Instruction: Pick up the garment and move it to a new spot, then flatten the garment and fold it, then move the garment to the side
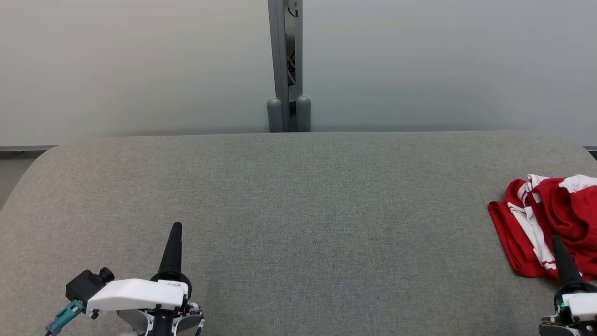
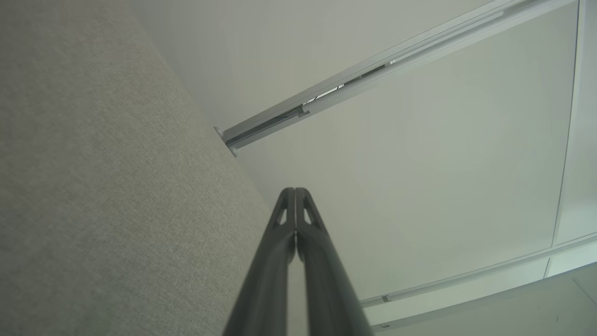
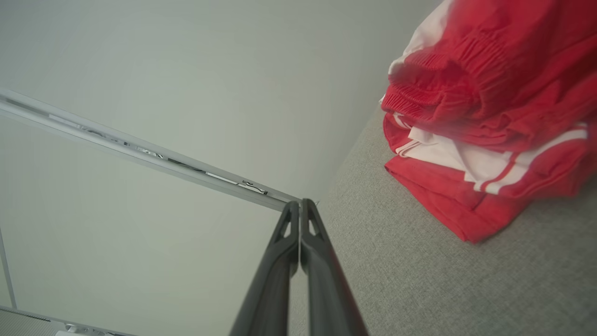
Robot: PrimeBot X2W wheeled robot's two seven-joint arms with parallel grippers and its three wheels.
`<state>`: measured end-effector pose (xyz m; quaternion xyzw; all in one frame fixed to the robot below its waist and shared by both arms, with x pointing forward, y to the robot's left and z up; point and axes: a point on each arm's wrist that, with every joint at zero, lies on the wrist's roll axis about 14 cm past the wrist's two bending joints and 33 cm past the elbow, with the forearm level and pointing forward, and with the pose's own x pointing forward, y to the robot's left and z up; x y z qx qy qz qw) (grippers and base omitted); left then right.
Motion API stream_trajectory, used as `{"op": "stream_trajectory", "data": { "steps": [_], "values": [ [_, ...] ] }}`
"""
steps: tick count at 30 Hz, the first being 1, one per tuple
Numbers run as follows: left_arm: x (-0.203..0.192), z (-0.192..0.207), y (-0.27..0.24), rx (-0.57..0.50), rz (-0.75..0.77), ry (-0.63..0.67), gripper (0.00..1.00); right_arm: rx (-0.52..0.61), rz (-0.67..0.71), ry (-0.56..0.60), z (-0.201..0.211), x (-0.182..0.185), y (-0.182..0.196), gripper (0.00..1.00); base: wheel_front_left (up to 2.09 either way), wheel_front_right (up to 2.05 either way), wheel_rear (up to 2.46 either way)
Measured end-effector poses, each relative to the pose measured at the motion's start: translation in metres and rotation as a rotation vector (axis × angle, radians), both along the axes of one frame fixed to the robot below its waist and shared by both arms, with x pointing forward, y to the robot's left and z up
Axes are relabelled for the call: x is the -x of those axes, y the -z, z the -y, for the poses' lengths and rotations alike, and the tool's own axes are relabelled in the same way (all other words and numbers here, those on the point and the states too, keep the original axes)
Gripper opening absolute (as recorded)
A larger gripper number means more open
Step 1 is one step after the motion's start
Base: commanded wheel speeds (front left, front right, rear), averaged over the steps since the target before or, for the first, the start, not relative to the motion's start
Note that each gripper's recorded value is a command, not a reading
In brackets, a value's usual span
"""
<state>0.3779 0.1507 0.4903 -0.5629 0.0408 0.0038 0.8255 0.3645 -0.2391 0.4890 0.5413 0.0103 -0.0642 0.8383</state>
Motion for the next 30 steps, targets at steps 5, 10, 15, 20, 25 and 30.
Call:
{"op": "stream_trajectory", "data": {
  "steps": [5,10,15,20,25,30],
  "values": [
    [-0.004,0.002,-0.003,0.053,0.004,0.005,0.00,-0.060,0.010,0.003,0.002,-0.001,-0.001,0.00,0.00,0.00,0.00],
    [-0.006,0.003,-0.003,0.095,0.003,0.008,0.00,-0.108,0.022,0.006,0.004,-0.003,-0.003,0.00,0.00,0.00,0.00],
    [-0.011,0.005,-0.007,0.134,0.015,0.013,0.00,-0.153,0.030,0.010,0.007,-0.002,-0.003,0.00,0.00,0.00,0.00],
    [-0.013,0.006,-0.008,0.172,0.013,0.017,0.00,-0.194,0.043,0.011,0.008,-0.004,-0.006,0.00,0.00,0.00,0.00],
    [-0.016,0.007,-0.011,0.202,0.020,0.021,0.00,-0.228,0.050,0.013,0.010,-0.004,-0.006,0.00,0.00,0.00,0.00],
    [-0.018,0.009,-0.010,0.236,0.016,0.023,0.00,-0.266,0.067,0.015,0.012,-0.006,-0.009,0.00,0.00,0.00,0.00]
  ]
}}
